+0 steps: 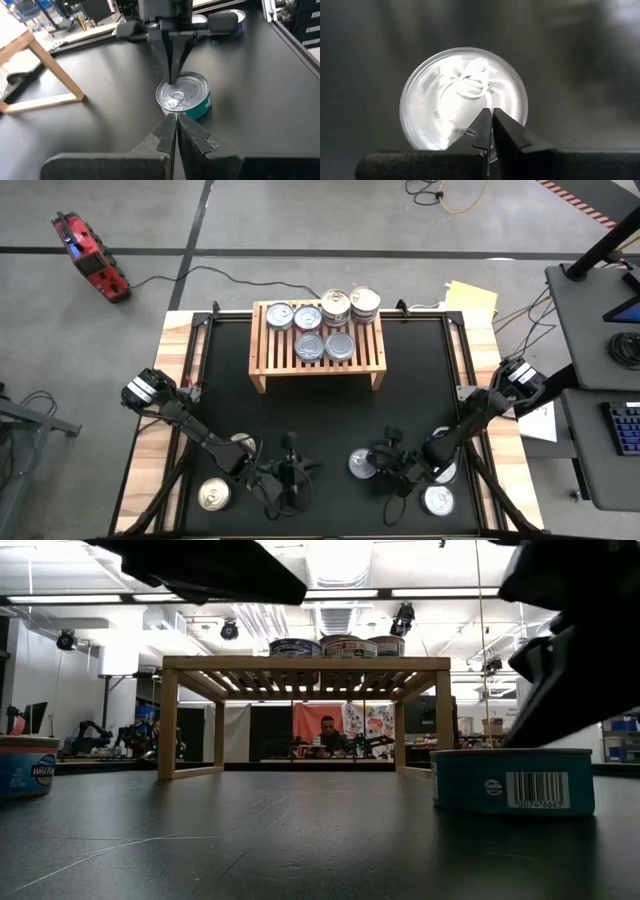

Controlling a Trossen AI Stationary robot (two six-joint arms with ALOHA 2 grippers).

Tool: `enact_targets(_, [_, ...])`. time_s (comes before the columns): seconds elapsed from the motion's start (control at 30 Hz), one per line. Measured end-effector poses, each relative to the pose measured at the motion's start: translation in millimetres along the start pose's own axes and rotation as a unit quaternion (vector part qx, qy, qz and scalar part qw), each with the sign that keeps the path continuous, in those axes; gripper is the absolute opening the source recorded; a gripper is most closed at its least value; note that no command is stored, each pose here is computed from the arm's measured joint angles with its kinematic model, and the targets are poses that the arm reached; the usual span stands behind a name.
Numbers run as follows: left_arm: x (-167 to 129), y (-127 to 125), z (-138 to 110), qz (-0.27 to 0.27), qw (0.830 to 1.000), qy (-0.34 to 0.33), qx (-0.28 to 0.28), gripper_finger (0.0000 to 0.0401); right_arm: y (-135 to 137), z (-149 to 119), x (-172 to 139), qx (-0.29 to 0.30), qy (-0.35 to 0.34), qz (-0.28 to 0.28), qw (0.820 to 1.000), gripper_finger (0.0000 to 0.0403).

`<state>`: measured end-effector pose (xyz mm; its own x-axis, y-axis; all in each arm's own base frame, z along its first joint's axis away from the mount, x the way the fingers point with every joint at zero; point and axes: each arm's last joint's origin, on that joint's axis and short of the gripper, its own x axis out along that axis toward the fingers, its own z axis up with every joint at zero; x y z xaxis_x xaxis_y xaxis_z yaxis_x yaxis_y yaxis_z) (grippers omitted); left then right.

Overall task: Stack canned seafood by type on shelf
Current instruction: Put the light green tuna can on the shelf aligned with the other green tuna can

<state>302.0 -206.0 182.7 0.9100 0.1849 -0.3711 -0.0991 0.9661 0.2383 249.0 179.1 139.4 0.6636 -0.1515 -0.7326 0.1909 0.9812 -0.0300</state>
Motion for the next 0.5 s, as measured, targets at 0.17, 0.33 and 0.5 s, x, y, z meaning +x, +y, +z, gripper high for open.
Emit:
enact_targets(0.17, [0, 1, -5, 0.001, 0.999, 0.005, -0.048, 0.0001, -2, 7, -12, -0.008, -0.027, -0.004, 1.0, 0.0009])
enact_targets(0.33, [1, 2, -9, -0.029, 0.996, -0.01, -0.088, 0.0001, 0, 8, -27, -0.042, -0.047, 0.005, 0.998, 0.0009])
enact_targets(0.5, [2, 9, -14, -0.204, 0.969, -0.102, -0.097, 0.0001, 1, -1, -33, -0.099, -0.084, 0.016, 0.991, 0.0009])
